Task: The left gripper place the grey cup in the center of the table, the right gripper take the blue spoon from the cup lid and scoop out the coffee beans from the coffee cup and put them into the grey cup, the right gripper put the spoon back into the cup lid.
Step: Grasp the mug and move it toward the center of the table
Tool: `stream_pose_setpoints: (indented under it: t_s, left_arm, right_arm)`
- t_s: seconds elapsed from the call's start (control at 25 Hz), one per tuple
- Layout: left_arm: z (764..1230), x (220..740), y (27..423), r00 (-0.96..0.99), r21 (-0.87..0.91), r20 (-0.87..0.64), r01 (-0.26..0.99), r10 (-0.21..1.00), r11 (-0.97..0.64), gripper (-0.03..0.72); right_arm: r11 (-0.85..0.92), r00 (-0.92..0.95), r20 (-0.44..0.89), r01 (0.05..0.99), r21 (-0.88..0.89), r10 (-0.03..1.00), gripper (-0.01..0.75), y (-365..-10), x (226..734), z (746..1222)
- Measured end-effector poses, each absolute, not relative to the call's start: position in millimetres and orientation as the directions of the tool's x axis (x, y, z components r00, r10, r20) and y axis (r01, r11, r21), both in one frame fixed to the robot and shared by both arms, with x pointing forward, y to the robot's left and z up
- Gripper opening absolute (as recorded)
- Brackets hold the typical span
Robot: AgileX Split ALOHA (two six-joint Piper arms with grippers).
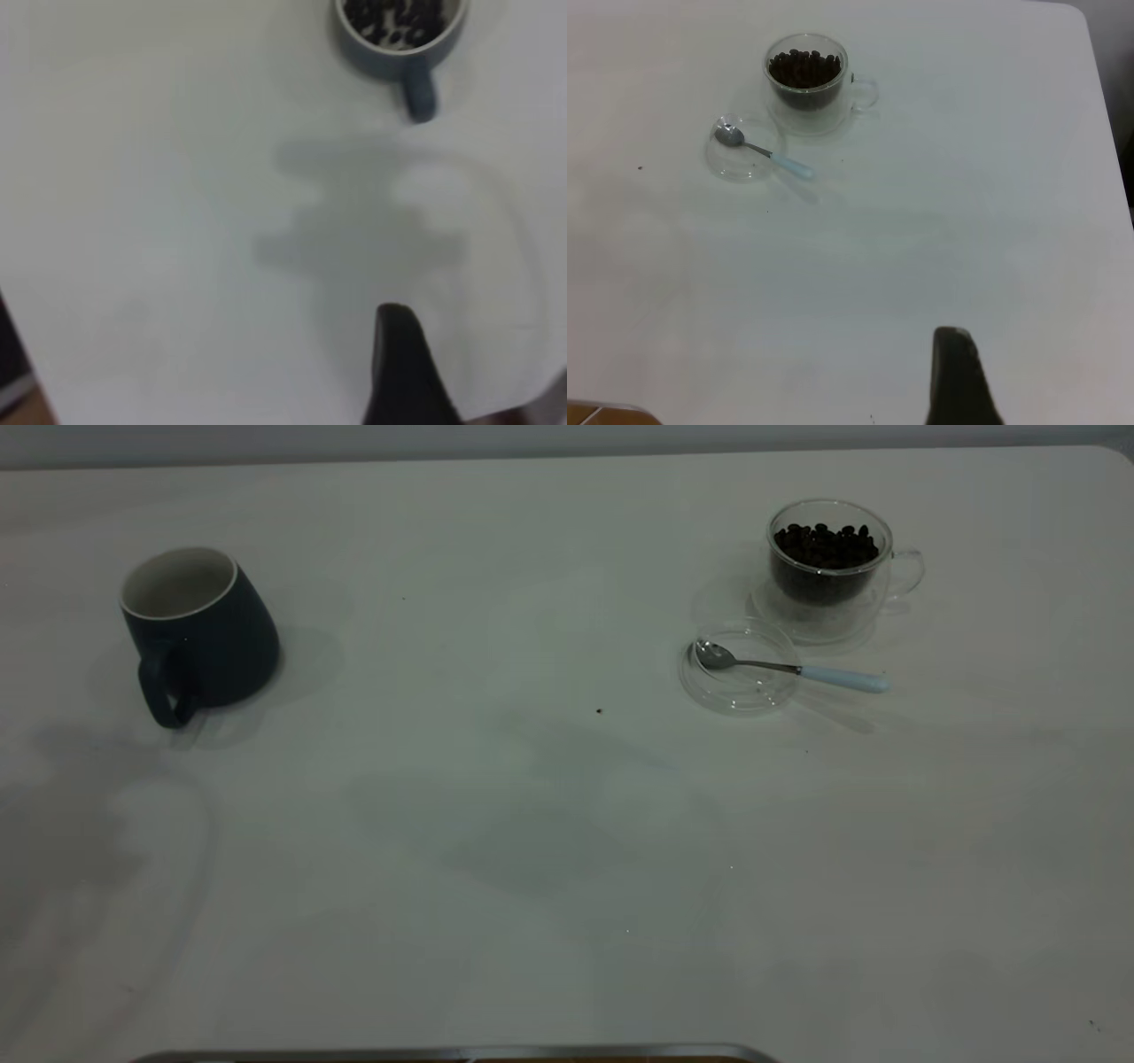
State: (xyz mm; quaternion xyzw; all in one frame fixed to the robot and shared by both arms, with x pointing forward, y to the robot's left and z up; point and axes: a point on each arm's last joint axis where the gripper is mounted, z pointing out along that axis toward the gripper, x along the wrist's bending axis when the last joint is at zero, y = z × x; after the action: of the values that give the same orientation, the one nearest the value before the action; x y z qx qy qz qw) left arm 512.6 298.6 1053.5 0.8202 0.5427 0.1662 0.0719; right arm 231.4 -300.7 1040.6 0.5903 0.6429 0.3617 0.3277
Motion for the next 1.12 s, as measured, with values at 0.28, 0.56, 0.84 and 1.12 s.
stream_pose_setpoints:
  t_s: [0.28,0.56,0.84,1.12]
  left_arm:
    - [1008,553,309,0.482,0.113,0.296,0.839,0.824,-0.532,0.539]
    - [954,573,317,0.734,-0.136,0.297,0.665,0.61,-0.734,0.54]
    - [905,594,318,0.857,-0.202,0.287,0.491,0.428,-0.848,0.54]
    - [866,613,314,0.899,-0.176,0.348,0.342,0.267,-0.923,0.54]
  right_arm:
    - [0.041,-0.088,0.006,0.522,0.852,0.996,0.502,-301,231,1041]
    - [0.041,-0.088,0.006,0.522,0.852,0.996,0.502,-301,231,1041]
    - [0.041,-0.088,0.006,0.522,0.852,0.996,0.502,-301,231,1041]
    - [0.041,-0.088,0.006,0.522,0.852,0.996,0.502,-301,231,1041]
